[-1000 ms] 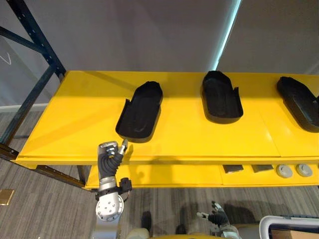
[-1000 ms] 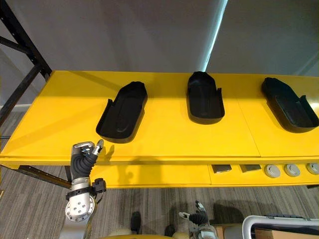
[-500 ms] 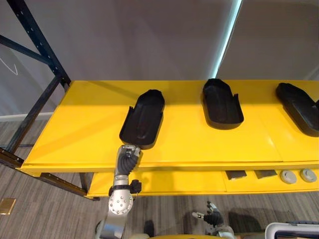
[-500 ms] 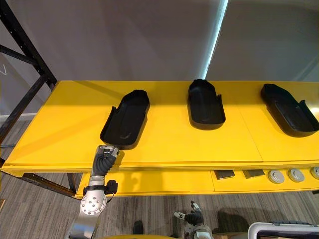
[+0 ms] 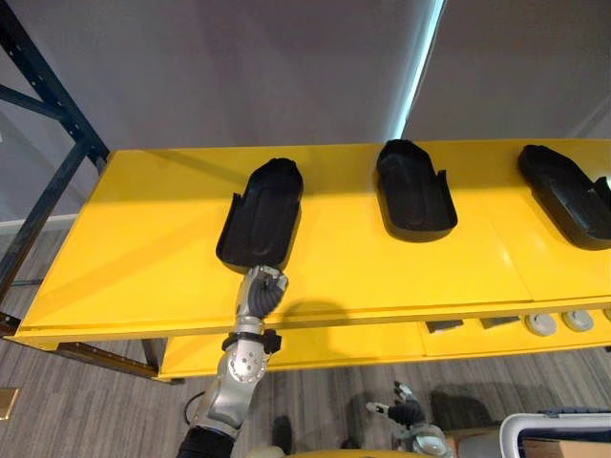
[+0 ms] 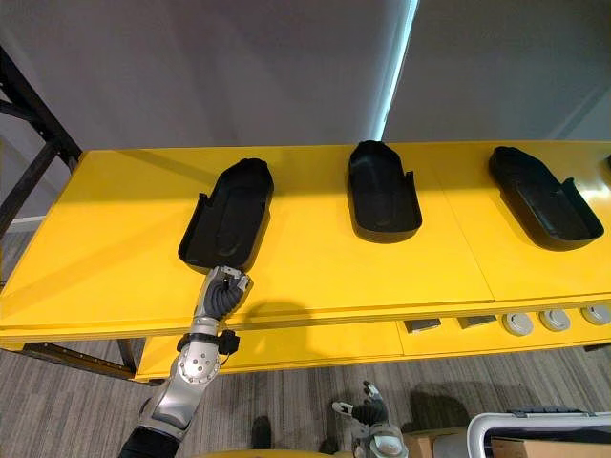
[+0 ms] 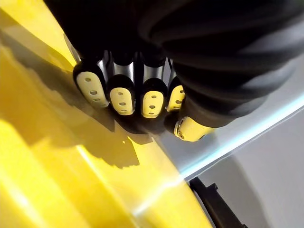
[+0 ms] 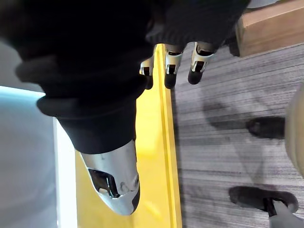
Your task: Walk over and take plastic housings, then place them on the shelf
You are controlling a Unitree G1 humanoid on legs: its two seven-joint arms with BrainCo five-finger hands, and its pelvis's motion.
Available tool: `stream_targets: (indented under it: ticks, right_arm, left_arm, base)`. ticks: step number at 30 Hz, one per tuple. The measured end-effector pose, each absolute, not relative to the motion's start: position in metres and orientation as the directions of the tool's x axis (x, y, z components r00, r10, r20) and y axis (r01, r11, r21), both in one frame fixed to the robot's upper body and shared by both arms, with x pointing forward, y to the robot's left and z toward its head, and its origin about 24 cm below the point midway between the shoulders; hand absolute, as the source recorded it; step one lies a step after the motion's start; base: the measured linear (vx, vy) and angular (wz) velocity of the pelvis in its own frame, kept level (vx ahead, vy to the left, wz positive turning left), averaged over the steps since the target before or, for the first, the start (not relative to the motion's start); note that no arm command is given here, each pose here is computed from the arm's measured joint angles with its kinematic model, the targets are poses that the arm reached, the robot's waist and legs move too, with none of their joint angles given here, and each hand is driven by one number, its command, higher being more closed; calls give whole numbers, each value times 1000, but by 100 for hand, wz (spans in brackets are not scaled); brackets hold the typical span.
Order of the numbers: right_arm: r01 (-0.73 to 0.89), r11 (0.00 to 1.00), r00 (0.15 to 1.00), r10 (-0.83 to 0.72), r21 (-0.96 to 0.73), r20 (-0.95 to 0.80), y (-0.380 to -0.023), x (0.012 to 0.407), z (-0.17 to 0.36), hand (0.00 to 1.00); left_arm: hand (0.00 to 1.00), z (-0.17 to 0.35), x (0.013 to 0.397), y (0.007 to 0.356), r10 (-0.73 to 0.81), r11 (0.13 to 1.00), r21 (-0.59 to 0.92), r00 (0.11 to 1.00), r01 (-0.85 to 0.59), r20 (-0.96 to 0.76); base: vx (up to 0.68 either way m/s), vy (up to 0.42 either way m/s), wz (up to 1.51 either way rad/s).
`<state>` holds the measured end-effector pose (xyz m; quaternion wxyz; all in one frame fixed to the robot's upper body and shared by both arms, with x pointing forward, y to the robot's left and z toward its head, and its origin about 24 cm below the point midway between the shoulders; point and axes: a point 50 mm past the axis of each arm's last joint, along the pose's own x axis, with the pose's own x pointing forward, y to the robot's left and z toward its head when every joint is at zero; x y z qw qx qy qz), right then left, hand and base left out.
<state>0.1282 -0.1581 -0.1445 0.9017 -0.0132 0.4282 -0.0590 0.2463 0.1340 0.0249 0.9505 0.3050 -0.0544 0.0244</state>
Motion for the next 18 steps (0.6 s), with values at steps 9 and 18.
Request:
stream_targets:
  ticks: [9, 18]
  right_arm:
    - [92, 993, 636, -115, -73, -763, -158, 133, -143, 0]
    - [88, 994, 649, -112, -72, -752, -157, 140, -141, 0]
  left_arm:
    - [100, 43, 265, 135, 0, 794, 597, 983, -112, 184]
    - [100, 46, 268, 134, 2, 795, 593, 979, -125, 204]
  base:
    - [-11, 0, -2]
    - [5, -8, 4]
